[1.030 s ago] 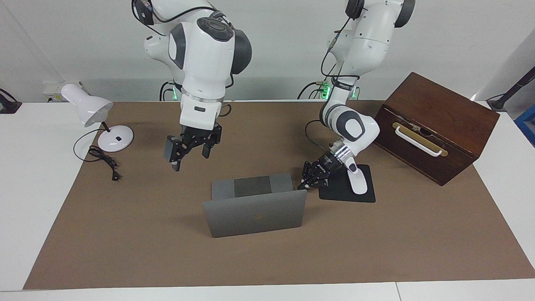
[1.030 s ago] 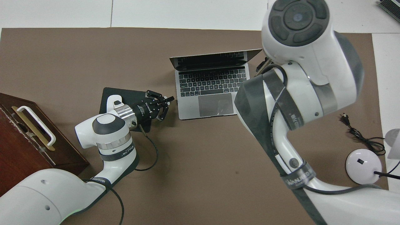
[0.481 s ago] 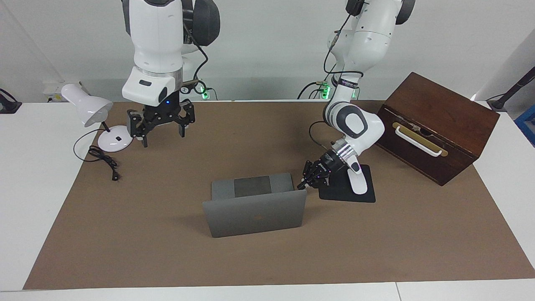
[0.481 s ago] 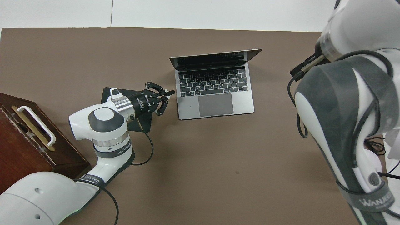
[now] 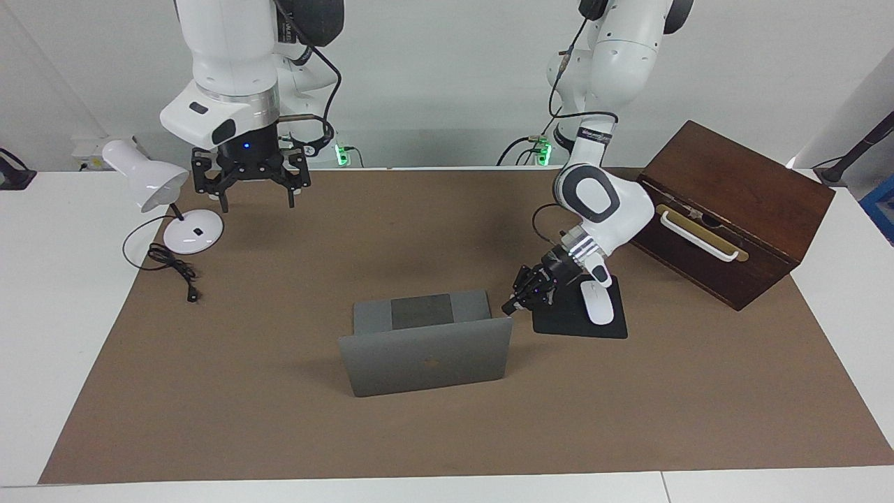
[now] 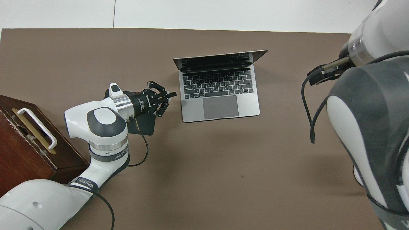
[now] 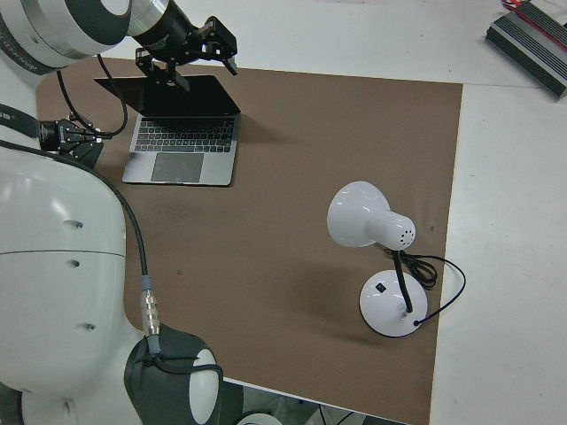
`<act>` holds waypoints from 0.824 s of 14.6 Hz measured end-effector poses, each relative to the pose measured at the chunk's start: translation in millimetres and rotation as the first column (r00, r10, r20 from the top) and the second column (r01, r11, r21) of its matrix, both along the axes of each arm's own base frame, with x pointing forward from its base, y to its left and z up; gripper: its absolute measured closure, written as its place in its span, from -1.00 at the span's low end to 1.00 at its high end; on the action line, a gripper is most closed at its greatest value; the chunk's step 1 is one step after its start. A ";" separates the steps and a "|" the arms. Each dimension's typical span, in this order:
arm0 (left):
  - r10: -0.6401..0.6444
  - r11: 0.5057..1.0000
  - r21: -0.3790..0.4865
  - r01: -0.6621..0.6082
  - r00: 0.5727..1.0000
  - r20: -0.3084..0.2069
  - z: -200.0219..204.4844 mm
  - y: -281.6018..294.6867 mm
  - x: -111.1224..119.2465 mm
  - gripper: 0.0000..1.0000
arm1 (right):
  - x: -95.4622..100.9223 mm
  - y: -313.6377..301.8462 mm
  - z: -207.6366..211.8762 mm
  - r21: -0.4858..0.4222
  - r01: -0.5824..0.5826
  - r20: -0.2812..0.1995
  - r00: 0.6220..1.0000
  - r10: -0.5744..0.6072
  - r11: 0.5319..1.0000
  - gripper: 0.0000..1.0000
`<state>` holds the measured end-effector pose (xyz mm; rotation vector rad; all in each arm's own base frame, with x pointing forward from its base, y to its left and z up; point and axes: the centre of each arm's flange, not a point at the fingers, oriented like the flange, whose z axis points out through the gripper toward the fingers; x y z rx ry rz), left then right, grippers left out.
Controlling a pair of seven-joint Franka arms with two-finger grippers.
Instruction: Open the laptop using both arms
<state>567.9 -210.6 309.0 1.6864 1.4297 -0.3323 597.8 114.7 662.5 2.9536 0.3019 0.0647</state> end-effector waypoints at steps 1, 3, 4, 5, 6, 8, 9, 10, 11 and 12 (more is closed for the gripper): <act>-0.039 0.998 0.049 0.038 0.999 0.031 6.6 5.5 3.6 0.98 | -2.2 -7.4 3.4 0.019 0.040 -0.001 0.999 -0.040 0.999 -1.00; -0.116 0.984 0.147 0.102 0.989 0.088 21.8 18.1 12.7 0.98 | -6.5 -21.8 10.2 0.037 0.093 -0.004 0.996 -0.093 0.995 -1.00; -0.148 0.974 0.186 0.127 0.983 0.108 29.1 25.0 16.9 0.98 | -8.0 -25.8 13.0 0.042 0.112 -0.002 0.994 -0.112 0.993 -1.00; -0.182 0.964 0.215 0.154 0.976 0.118 35.1 31.4 20.3 0.98 | -8.9 -28.4 14.6 0.052 0.132 -0.001 0.991 -0.132 0.990 -1.00; -0.217 0.953 0.243 0.182 0.968 0.126 40.5 36.7 23.9 0.98 | -9.3 -30.7 15.2 0.067 0.152 -0.003 0.988 -0.152 0.986 -1.00; -0.287 0.921 0.314 0.232 0.947 0.141 50.6 43.5 30.6 0.98 | -9.8 -38.0 15.9 0.078 0.181 -0.010 0.984 -0.180 0.980 -1.00; -0.322 0.900 0.355 0.253 0.935 0.150 57.2 47.1 34.2 0.98 | -10.2 -42.8 16.3 0.078 0.193 -0.013 0.981 -0.192 0.978 -1.00; -0.367 0.871 0.403 0.281 0.917 0.153 64.2 51.7 37.8 0.98 | -10.9 -47.2 16.9 0.084 0.203 -0.018 0.979 -0.202 0.976 -1.00; -0.428 0.828 0.460 0.321 0.892 0.147 73.3 56.7 42.4 0.98 | -11.8 -51.8 17.9 0.102 0.213 -0.026 0.977 -0.211 0.972 -1.00; -0.488 0.778 0.515 0.361 0.863 0.133 83.5 60.8 47.5 0.98 | -12.7 -58.4 19.5 0.117 0.224 -0.031 0.975 -0.222 0.968 -1.00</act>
